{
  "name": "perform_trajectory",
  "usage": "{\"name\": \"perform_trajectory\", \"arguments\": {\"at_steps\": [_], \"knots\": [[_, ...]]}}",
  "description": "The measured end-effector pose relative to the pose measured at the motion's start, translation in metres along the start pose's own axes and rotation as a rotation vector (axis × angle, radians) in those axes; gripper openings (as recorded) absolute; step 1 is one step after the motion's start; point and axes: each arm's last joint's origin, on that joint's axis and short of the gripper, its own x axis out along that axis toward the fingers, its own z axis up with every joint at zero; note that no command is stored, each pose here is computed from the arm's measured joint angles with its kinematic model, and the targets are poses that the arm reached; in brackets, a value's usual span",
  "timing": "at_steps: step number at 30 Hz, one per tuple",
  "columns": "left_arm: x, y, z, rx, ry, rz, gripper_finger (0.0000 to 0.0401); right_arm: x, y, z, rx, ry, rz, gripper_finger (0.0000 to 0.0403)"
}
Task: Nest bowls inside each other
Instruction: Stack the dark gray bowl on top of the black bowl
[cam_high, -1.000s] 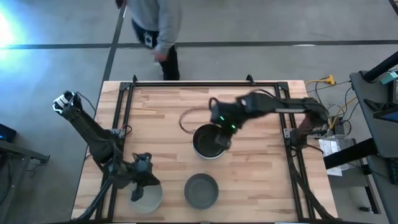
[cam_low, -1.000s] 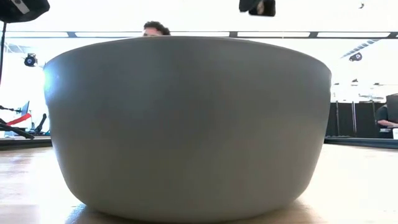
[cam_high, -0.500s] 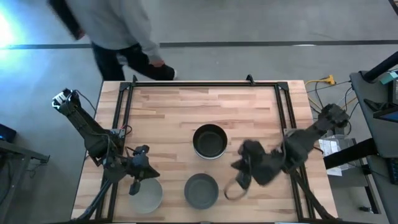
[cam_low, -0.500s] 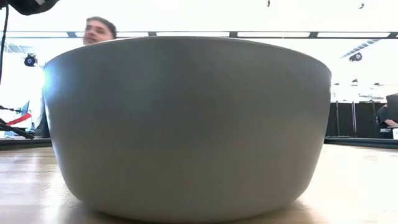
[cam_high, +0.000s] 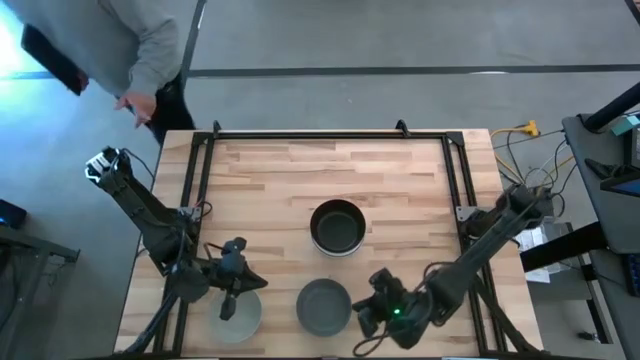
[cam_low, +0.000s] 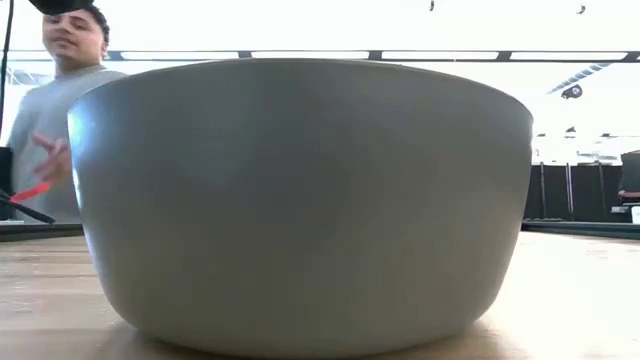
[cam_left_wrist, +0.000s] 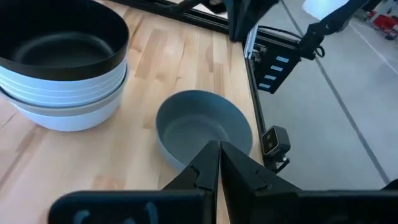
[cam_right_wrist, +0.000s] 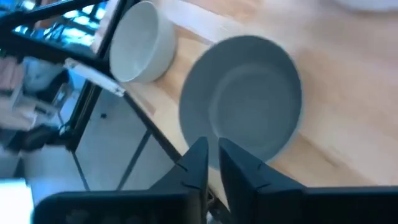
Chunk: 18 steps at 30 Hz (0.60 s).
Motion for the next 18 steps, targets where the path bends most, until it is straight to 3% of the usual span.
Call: {"name": "perform_trajectory", "arguments": {"at_steps": [5,10,14,18], "knots": [[-0.010,0.005,0.005,0.056,0.001,-0.004,0.0000,0.023,0.002,-0.010,0.133,-0.010,-0.044,0.0094],[-0.037,0.017,0.019,0.087,-0.039,-0.045,0.0000,0.048,0.006,-0.002,0.167,0.005,-0.113,0.0152],[-0.058,0.028,0.028,0.132,-0.089,-0.078,0.0000,0.064,-0.001,0.004,0.182,0.034,-0.245,0.0171],[-0.076,0.040,0.033,0.142,-0.115,-0.095,0.0000,0.062,-0.003,0.008,0.208,0.021,-0.330,0.0173]]}}
